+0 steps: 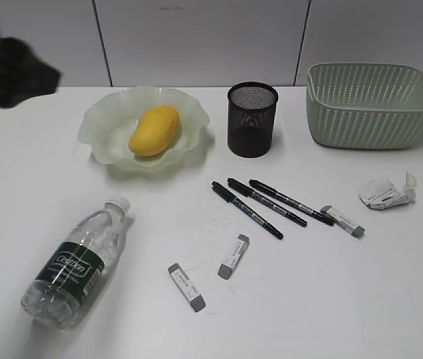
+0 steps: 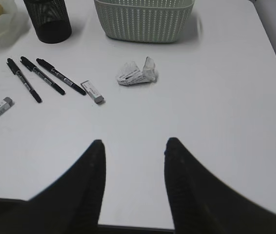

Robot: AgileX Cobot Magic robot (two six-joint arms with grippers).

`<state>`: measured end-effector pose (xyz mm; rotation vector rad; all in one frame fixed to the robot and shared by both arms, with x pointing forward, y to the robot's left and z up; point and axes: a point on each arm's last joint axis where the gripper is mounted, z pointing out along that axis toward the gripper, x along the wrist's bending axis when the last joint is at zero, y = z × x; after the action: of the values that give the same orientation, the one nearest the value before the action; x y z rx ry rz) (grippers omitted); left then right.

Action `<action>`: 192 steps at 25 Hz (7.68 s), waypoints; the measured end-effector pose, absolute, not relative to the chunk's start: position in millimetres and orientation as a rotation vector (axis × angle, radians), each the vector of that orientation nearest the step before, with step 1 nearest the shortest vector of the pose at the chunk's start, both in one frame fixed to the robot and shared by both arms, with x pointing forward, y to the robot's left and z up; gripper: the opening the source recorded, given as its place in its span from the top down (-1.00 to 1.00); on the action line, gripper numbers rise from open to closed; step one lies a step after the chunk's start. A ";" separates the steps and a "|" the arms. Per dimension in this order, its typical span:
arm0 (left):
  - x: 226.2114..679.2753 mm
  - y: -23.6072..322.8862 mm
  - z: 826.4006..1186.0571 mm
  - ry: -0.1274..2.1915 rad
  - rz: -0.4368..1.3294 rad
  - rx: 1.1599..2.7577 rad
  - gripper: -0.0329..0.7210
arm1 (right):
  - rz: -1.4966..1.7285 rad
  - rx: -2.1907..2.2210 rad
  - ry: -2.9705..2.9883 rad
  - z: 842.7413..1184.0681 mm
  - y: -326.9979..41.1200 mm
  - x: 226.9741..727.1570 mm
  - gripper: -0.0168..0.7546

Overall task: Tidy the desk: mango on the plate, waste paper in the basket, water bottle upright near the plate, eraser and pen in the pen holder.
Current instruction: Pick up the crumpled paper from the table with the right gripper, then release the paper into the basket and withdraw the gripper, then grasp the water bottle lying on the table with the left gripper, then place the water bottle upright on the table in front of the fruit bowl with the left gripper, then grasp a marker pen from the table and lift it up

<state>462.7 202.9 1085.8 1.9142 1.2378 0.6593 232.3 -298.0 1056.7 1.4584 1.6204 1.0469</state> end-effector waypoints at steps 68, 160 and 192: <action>231.7 310.1 1062.9 1.238 0.715 1.665 -0.35 | 0.781 1.601 1.733 1008.9 -277.6 691.1 -0.06; 454.3 184.5 1017.4 0.872 0.766 1.549 -0.39 | 1.096 1.403 1.702 1056.4 -298.2 231.9 -0.15; 231.7 311.4 1063.4 1.290 0.758 1.634 -0.04 | 0.738 1.647 2.252 1033.1 -242.9 453.7 -0.15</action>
<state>231.7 311.4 1063.4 1.6343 1.2902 0.7581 453.7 -242.9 1033.1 1.6473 2.2520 0.7383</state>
